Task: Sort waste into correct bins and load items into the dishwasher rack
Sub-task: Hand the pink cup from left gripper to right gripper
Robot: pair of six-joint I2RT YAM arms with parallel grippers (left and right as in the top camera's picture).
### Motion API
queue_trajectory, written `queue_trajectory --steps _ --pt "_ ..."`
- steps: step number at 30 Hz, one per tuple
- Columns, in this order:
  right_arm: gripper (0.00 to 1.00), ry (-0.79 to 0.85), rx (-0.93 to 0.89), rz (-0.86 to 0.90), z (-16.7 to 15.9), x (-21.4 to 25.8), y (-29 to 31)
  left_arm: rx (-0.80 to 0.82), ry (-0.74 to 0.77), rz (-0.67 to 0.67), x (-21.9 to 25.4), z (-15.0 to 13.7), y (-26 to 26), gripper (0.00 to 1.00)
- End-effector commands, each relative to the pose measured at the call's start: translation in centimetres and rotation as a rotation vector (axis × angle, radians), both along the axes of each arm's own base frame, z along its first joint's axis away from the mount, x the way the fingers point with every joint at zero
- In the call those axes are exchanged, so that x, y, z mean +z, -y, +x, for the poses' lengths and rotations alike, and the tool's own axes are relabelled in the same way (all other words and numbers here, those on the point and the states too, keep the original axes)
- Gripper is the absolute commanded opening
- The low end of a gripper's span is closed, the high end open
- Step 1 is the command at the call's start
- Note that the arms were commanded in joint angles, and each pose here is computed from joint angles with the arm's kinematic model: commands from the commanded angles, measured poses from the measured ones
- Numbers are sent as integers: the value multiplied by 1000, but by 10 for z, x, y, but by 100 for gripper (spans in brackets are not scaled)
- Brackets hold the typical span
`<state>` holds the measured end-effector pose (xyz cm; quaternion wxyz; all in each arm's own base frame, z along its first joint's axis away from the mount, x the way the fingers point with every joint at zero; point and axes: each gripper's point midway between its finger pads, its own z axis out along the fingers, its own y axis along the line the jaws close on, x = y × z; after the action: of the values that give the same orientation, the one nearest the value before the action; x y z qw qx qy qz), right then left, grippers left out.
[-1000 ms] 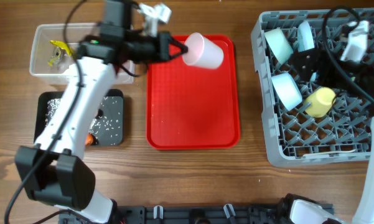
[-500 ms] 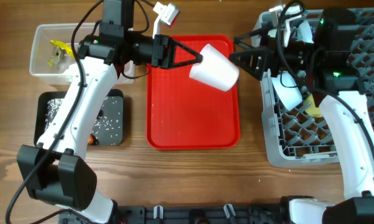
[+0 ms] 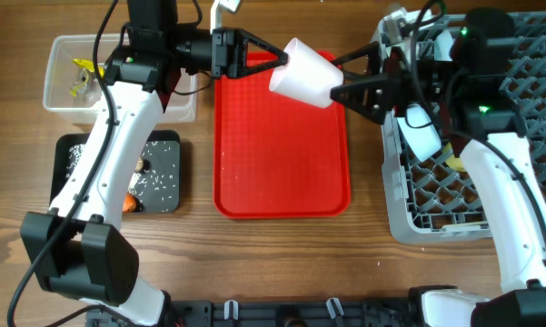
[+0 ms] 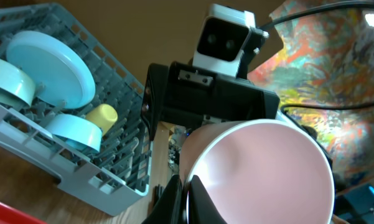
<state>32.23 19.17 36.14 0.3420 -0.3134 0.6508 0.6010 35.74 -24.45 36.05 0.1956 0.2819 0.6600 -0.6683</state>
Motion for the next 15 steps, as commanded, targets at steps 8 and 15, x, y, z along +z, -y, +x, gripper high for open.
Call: queue_trajectory --steps 8,15 --pt "81 -12 3 -13 9 -10 -19 -8 -67 3 2 0 0 4" --pt "58 -9 2 -8 10 -7 -19 -8 -67 3 2 0 0 4"
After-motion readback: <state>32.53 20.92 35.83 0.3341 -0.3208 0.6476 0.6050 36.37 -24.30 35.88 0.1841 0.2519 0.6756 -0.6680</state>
